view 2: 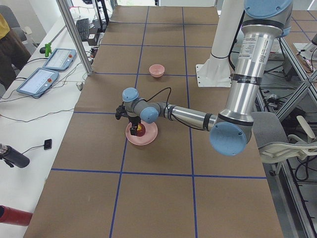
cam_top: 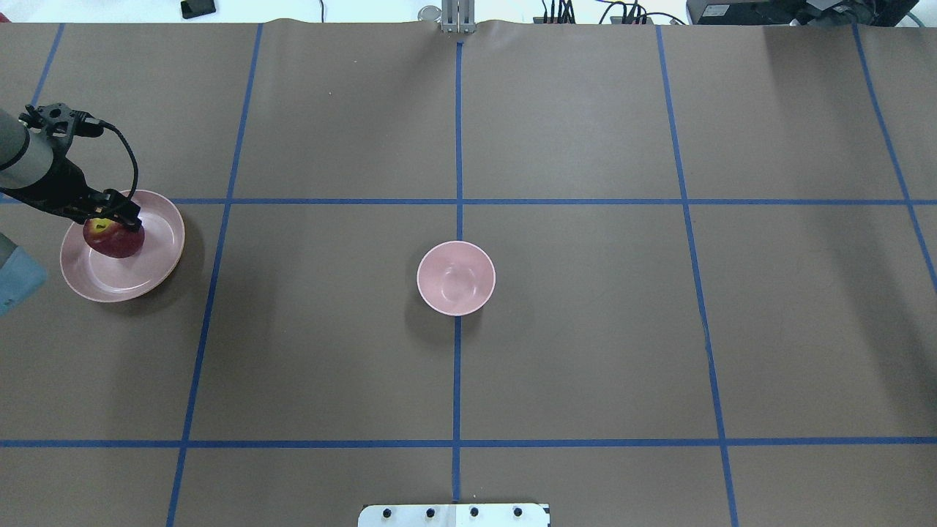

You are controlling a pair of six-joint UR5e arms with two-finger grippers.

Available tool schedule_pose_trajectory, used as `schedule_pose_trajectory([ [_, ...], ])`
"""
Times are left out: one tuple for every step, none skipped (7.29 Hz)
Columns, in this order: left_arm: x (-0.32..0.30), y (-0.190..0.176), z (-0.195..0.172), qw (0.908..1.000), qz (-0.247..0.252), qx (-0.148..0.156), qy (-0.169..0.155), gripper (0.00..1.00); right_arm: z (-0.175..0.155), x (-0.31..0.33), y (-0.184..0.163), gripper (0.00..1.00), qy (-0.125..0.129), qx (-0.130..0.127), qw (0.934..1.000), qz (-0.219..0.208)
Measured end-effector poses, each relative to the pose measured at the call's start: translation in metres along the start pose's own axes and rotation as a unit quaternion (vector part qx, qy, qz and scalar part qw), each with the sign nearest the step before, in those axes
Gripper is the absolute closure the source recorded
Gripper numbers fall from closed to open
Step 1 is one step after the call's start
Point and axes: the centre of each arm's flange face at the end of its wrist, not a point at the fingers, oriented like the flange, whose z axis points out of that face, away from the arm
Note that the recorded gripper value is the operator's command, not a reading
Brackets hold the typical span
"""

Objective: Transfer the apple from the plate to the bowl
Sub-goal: 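Lower the left gripper and close it around the red apple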

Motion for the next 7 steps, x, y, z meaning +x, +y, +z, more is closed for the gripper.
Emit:
schedule_pose_trajectory([
  [-0.001, 0.002, 0.003, 1.0000, 0.000, -0.003, 0.000, 0.03, 0.001, 0.001, 0.000, 0.00, 0.000, -0.001, 1.0000, 0.000],
  [-0.001, 0.004, 0.006, 1.0000, 0.001, -0.006, 0.000, 0.13, 0.002, 0.001, 0.000, 0.00, 0.000, -0.001, 1.0000, 0.001],
  [-0.002, 0.005, 0.008, 1.0000, 0.000, -0.008, 0.001, 0.43, 0.002, 0.001, 0.000, 0.00, 0.000, -0.002, 1.0000, 0.001],
  [-0.001, 0.005, 0.008, 1.0000, 0.001, -0.008, 0.002, 0.83, 0.002, 0.001, 0.000, 0.00, 0.000, -0.002, 1.0000, 0.001],
  [0.000, 0.005, 0.007, 1.0000, 0.001, -0.008, 0.003, 1.00, 0.002, 0.001, 0.000, 0.00, 0.000, -0.002, 1.0000, 0.001],
  [0.004, 0.006, 0.001, 1.0000, 0.004, -0.003, 0.007, 1.00, 0.002, 0.001, 0.000, 0.00, -0.001, -0.001, 1.0000, 0.001],
  [0.013, 0.010, -0.015, 0.9999, 0.008, 0.003, 0.015, 1.00, 0.002, 0.000, 0.000, 0.00, -0.001, -0.001, 1.0000, 0.001],
])
